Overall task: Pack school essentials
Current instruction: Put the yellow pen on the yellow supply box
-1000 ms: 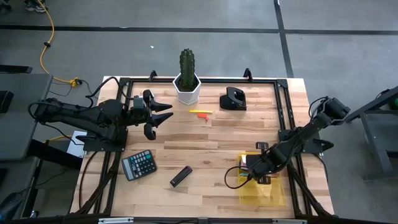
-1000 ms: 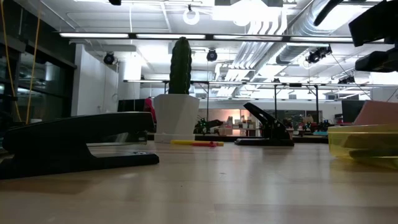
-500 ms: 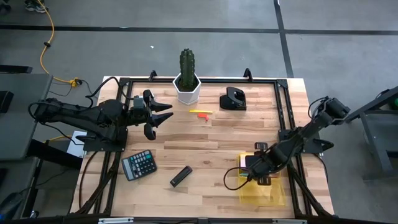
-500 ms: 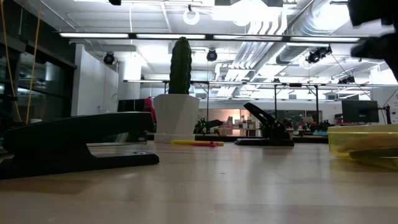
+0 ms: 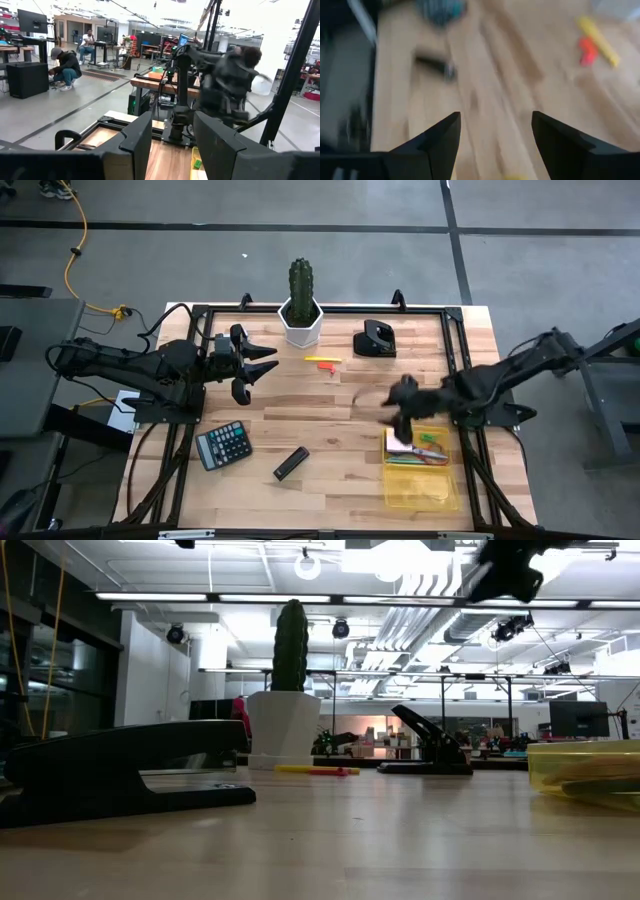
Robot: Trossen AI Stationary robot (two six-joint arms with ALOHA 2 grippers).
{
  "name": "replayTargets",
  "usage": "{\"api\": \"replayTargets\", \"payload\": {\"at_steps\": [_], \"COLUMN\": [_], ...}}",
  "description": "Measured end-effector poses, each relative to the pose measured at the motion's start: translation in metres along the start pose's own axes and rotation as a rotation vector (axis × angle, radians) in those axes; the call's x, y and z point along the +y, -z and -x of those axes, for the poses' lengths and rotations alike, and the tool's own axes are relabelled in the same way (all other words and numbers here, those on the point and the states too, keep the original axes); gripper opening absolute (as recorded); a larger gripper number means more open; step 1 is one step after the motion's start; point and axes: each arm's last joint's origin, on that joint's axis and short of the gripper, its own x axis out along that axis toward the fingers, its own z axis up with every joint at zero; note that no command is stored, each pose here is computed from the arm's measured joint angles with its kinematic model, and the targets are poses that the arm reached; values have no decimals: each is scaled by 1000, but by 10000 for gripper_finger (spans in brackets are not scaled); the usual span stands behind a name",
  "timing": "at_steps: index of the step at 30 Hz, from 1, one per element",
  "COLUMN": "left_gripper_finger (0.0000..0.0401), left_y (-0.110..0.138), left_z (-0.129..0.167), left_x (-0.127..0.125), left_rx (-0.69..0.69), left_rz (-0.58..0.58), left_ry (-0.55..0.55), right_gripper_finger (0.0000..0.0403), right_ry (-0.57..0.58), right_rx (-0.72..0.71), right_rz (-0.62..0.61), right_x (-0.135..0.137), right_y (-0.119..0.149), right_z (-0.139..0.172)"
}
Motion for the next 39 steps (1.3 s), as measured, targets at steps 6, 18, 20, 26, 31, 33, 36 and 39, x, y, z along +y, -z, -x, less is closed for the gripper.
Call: {"api": "replayTargets", "payload": {"at_steps": [6, 18, 20, 26, 31, 33, 36, 39], "left_gripper_finger": [136, 136, 136, 136, 136, 136, 136, 136], "left_y": [0, 7, 7, 6, 6, 7, 7, 7], "left_z": [0, 0, 0, 0, 0, 0, 0, 0], "left_x": [0, 1, 1, 1, 1, 1, 1, 1], "left_rx": [0, 65, 65, 64, 64, 64, 64, 64], "left_rz": [0, 11, 21, 6, 5, 5, 5, 5], "left_ry": [0, -8, -8, -8, -8, -8, -8, -8], "right_gripper_finger": [234, 233, 233, 233, 233, 233, 233, 233], "right_ry": [-90, -76, -56, -25, -24, -27, -27, -28], "right_rx": [-431, -822, -829, -795, -783, -783, -782, -781], "right_rz": [-217, 83, 136, 194, 198, 199, 199, 199], "right_x": [-40, -50, -48, -48, -48, -48, -48, -48], "right_y": [-1, -44, -48, -50, -49, -49, -49, -49], "right_z": [-9, 9, 13, 14, 14, 14, 14, 14]}}
